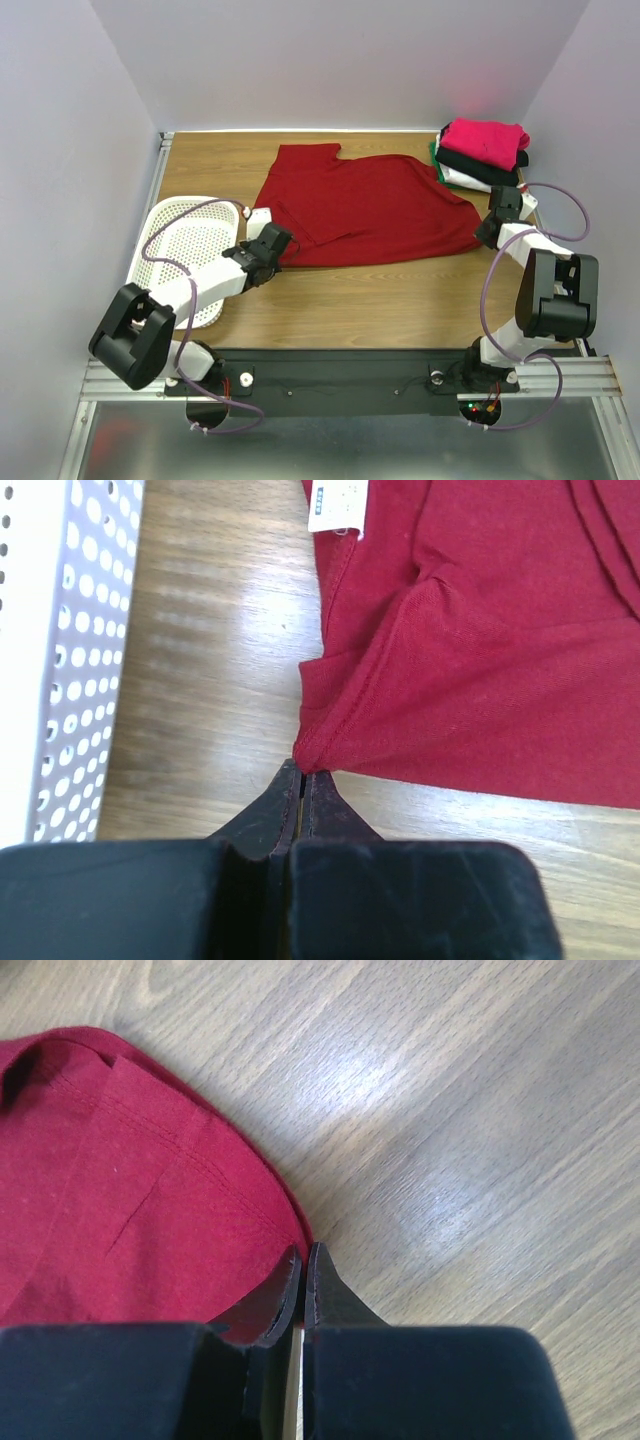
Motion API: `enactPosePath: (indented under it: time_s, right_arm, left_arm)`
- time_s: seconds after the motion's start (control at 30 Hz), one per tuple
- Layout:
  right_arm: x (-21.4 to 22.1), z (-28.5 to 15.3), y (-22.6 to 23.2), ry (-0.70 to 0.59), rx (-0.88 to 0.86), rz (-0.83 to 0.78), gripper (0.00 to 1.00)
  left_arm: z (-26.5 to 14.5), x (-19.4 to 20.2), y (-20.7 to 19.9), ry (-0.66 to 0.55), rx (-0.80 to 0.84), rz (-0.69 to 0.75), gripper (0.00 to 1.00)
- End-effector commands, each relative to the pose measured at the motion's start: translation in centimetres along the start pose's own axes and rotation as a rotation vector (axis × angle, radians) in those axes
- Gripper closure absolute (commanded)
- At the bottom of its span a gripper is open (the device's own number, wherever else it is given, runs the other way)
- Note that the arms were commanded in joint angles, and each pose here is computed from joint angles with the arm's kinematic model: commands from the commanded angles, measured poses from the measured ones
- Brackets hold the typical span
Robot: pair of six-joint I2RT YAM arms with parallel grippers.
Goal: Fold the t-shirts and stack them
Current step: Fold the tshirt
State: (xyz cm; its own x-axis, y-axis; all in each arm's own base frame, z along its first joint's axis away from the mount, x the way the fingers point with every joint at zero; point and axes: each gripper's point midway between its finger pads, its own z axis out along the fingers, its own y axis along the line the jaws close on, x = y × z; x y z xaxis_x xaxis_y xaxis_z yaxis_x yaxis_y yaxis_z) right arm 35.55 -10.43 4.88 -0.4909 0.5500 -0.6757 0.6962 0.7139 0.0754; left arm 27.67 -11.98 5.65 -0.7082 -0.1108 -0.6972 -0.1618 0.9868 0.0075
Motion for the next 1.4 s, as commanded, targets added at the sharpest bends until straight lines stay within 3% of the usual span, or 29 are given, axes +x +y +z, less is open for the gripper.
enactPosePath:
  time_s: [0.0,0.23,0.3,0.33,0.4,0.53,0.57,0.63,0.8,0.9,0.93,1.03,1.23,1.37]
  right_arm:
    - [-2.1,-0.9,-1.1,-0.070,0.025,0.026,1.00]
    - [-2.3,-1.1,-2.1,-0.089,0.064,0.033,1.00]
    - [-2.5,-1.2,-2.6,-0.100,0.084,0.035,1.00]
    - [-2.6,-1.2,-2.6,-0.103,0.087,0.038,1.00]
    - [-2.7,-1.4,-2.8,-0.108,0.091,0.039,0.96]
    - [-2.9,-1.6,-3.0,-0.117,0.102,0.041,0.90]
    - [-2.9,-1.6,-3.0,-0.118,0.100,0.043,0.88]
    - [-3.1,-1.7,-2.9,-0.123,0.097,0.045,0.81]
    - [-3.6,-2.4,-3.0,-0.142,0.091,0.054,0.69]
    - [-4.4,-3.7,-3.0,-0.178,0.065,0.067,0.56]
    - [-5.1,-4.6,-2.9,-0.206,0.050,0.079,0.47]
    - [-5.7,-6.0,-2.2,-0.226,-0.019,0.073,0.34]
    - [-5.8,-10.2,5.0,-0.264,-0.336,-0.050,0.32]
    - [-2.2,-13.7,13.4,-0.236,-0.592,-0.212,0.31]
  left_arm:
    - [-0.9,-1.6,0.5,-0.025,-0.071,0.051,1.00]
    - [-2.1,-1.9,-0.4,0.004,-0.067,0.090,1.00]
    - [-2.4,-1.6,0.1,0.018,-0.093,0.091,0.94]
    - [-2.7,-1.8,0.3,0.009,-0.102,0.086,0.91]
    - [-3.2,-1.7,0.6,0.009,-0.113,0.089,0.73]
    - [-4.3,-2.4,1.4,-0.017,-0.141,0.073,0.58]
    - [-4.7,-2.7,1.6,-0.032,-0.142,0.061,0.50]
    - [-5.0,-3.0,1.7,-0.047,-0.133,0.049,0.46]
    - [-5.4,-4.3,1.2,-0.095,-0.104,0.034,0.46]
    - [-5.2,-5.1,-0.6,-0.119,-0.034,0.018,0.46]
    - [-5.1,-5.5,-2.4,-0.130,0.043,0.020,0.46]
    - [-4.9,-6.9,-5.9,-0.186,0.185,-0.015,0.46]
    - [-2.9,-6.8,-11.2,-0.212,0.372,-0.051,0.46]
    - [-0.7,-4.8,-12.0,-0.183,0.384,-0.060,0.46]
